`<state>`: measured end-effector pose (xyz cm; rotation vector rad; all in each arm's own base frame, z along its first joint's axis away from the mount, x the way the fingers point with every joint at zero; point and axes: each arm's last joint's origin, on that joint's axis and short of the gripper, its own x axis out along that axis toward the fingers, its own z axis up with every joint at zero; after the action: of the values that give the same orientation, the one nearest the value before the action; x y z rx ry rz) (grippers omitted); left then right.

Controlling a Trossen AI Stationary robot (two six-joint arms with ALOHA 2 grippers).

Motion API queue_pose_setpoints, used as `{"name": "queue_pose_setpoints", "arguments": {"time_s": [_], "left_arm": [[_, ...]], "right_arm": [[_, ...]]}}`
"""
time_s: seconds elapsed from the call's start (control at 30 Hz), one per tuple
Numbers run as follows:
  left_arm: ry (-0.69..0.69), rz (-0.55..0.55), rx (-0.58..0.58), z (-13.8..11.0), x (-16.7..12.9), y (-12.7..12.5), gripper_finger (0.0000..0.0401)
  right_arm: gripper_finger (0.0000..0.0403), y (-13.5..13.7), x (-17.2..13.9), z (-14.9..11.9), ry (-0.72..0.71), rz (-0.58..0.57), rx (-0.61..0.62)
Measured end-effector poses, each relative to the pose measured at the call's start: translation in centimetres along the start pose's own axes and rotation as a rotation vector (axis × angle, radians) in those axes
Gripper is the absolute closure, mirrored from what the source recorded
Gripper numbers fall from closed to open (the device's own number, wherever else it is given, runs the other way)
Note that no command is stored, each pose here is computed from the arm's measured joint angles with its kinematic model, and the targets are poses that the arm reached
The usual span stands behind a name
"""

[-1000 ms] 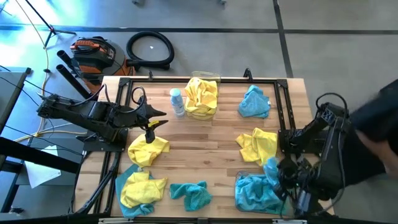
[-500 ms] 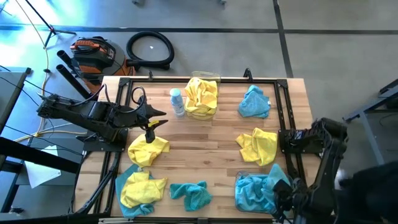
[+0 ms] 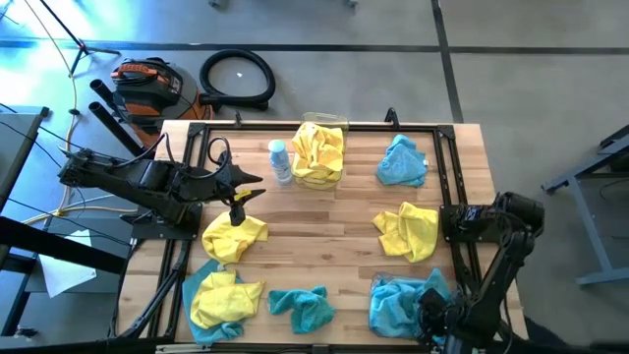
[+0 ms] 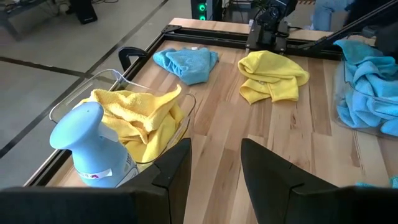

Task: Sort microfiber towel by color & place in baskets
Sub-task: Put the blue towel into the bottom transparent bin

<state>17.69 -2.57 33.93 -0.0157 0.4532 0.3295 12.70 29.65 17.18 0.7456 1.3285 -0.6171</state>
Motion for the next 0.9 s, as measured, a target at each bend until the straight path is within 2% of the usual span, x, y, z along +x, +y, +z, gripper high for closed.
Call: {"name": "queue_pose_setpoints", "arguments": {"time_s": [0.2, 0.53, 0.77, 0.9], "left_arm": [[0.000, 0.000, 0.000, 0.0, 0.0, 0.0, 0.0272], [0.001, 0.000, -0.023, 0.0, 0.0, 0.0, 0.0272], [0.001, 0.001, -0.025, 0.0, 0.0, 0.0, 0.0272], [0.001, 0.001, -0.025, 0.0, 0.0, 0.0, 0.0272]], "right_arm": [[0.0393, -0.3, 0.3, 0.1, -0.005, -0.025, 0.008], [0.0323, -0.3, -0.3, 0.2, -0.031, -0.064, -0.114], [0.0279, -1.3, -0.5, 0.4, 0.026, -0.201, -0.211], [0.0269, -1.4, -1.3, 0.5, 0.050, -0.176, -0.208]]}}
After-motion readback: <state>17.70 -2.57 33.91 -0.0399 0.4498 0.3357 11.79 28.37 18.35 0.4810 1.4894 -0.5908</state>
